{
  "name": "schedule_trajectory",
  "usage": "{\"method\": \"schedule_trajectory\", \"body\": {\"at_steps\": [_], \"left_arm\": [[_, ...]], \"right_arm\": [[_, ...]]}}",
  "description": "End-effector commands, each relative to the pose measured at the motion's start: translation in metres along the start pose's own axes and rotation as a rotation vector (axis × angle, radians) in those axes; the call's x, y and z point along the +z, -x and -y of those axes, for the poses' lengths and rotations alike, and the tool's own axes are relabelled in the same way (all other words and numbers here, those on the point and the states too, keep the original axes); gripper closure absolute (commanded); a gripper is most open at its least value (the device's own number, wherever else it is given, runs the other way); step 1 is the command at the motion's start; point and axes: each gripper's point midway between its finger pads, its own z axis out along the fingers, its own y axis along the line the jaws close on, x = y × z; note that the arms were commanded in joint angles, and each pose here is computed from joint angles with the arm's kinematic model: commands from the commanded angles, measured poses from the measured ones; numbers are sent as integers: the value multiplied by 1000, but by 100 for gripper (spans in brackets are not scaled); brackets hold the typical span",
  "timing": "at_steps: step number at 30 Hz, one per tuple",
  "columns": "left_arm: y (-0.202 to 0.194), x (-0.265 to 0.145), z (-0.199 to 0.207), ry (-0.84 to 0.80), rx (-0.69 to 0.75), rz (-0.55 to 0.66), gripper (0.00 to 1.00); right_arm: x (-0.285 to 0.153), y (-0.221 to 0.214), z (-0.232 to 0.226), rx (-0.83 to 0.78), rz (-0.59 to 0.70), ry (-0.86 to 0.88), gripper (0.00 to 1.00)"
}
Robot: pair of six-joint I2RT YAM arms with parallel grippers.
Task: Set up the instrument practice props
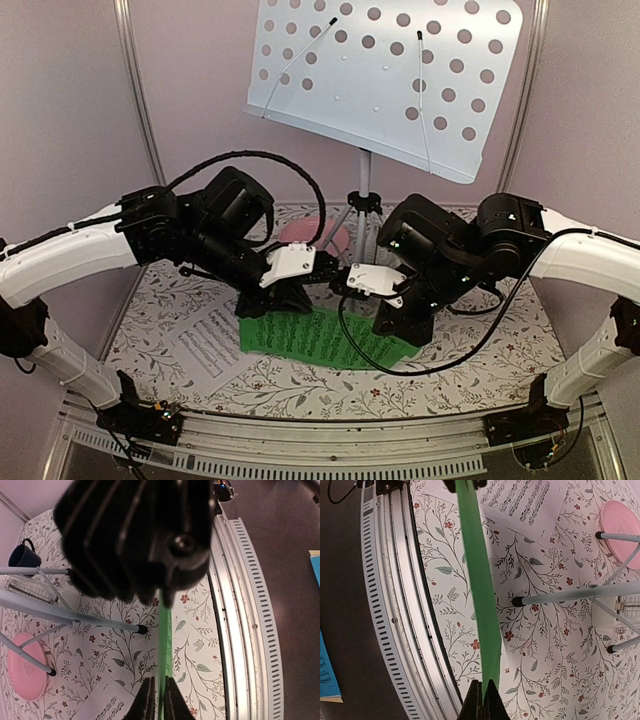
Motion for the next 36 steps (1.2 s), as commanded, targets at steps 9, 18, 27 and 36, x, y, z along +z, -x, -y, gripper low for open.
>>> {"method": "schedule_trajectory", "body": {"at_steps": [9, 18, 27, 36], "left_arm": [[26, -47, -5, 26, -28, 282, 100], [41, -93, -12, -53, -82, 525, 100], [63, -125, -12, -143, -131, 747, 100], [54, -137, -5, -148, -128, 828, 100]], "right_arm": [[-47, 33, 25, 40, 334, -161, 6], [-156, 28, 28, 132, 1002, -208, 1], [-141, 29, 17, 152, 998, -119, 1], [-140, 35, 18, 147, 1013, -128, 38]]}}
